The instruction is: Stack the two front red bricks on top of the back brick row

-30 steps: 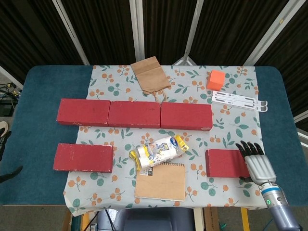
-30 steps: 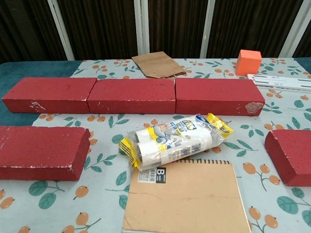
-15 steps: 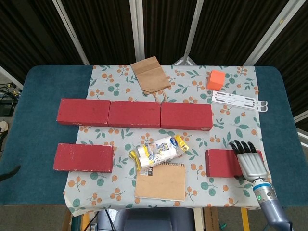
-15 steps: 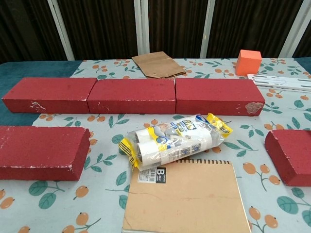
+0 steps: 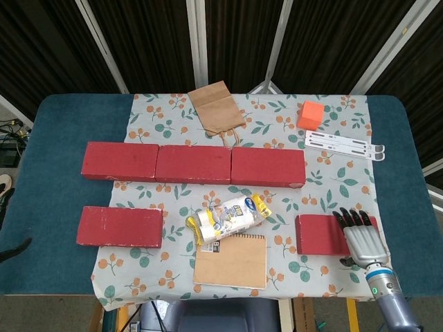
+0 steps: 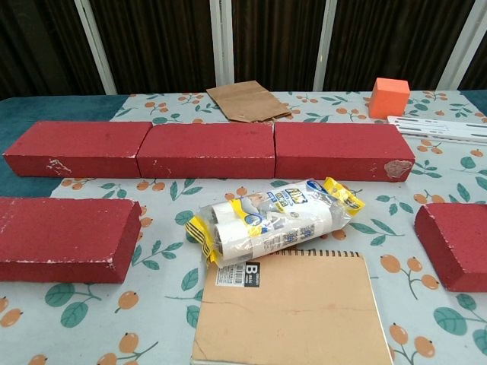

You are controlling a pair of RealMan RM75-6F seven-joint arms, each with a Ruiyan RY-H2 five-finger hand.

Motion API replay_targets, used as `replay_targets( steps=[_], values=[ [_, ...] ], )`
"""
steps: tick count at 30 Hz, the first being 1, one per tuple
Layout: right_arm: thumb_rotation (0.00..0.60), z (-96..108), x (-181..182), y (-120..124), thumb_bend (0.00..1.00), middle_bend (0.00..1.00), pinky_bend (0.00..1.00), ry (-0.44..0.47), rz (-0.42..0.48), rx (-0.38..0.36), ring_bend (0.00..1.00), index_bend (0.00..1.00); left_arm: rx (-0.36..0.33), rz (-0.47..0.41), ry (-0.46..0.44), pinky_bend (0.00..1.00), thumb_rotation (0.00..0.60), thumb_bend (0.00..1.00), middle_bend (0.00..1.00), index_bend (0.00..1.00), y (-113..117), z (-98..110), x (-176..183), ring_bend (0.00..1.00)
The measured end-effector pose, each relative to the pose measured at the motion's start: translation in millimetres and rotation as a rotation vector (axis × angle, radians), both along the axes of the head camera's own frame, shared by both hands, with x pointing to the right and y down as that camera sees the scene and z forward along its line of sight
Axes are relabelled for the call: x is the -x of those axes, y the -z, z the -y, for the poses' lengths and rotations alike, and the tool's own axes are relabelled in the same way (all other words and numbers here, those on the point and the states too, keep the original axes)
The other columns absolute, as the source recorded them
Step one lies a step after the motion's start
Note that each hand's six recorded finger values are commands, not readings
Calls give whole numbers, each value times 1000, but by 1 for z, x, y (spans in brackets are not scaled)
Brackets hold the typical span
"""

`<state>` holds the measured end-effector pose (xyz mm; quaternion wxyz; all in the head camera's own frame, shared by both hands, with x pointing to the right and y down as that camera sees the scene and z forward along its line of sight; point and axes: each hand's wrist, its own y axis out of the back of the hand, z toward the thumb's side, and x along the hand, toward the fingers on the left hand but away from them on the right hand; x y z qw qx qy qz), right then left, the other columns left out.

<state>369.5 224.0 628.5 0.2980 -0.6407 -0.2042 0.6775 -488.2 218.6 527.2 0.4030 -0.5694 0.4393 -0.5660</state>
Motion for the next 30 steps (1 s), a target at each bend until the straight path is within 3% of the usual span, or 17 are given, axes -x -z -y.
replay_targets(
  steps=[13,22,30],
  values=[
    [600,13,8,-26,63,5,0,9,-14,37,0,0,-4,13,20,78,600,102,11,66,-1,2,3,9],
    [600,18,9,-30,63,5,0,28,-37,61,0,0,5,24,10,79,600,102,10,66,-7,3,-1,9],
    [600,18,11,-34,63,31,0,37,-37,94,73,0,7,27,13,79,600,102,9,65,-8,3,-2,10]
  ],
)
